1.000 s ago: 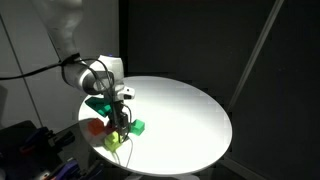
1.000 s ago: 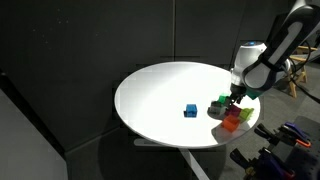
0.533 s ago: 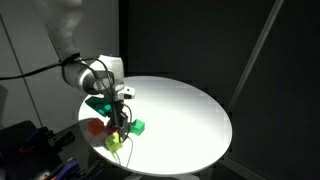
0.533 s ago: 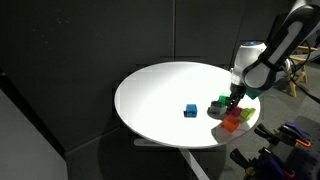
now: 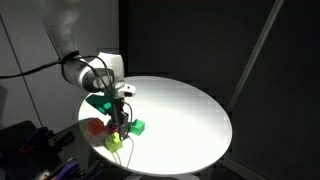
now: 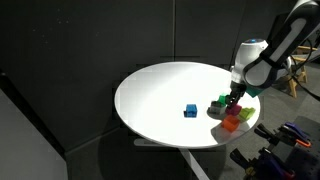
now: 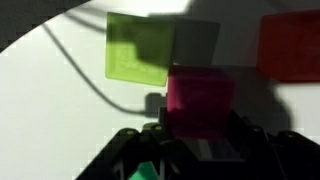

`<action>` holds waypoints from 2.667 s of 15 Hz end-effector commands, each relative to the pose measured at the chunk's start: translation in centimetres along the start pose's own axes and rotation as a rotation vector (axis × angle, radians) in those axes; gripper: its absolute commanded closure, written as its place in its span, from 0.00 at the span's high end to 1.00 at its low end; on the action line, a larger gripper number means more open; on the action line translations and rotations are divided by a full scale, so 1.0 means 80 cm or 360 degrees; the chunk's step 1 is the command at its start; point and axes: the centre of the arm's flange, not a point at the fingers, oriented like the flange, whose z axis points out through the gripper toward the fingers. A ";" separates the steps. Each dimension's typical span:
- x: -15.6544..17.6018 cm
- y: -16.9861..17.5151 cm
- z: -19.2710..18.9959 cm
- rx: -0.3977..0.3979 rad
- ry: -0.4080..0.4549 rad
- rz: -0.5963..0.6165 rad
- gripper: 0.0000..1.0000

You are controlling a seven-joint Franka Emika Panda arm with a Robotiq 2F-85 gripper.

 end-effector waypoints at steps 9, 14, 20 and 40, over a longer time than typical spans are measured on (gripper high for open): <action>-0.014 -0.004 -0.072 0.0003 -0.0082 0.0007 0.31; -0.003 -0.014 -0.094 0.0003 -0.0065 -0.0004 0.31; 0.019 -0.028 -0.103 -0.0001 -0.0039 0.0000 0.31; 0.072 -0.062 -0.090 -0.0041 -0.0022 -0.0487 0.31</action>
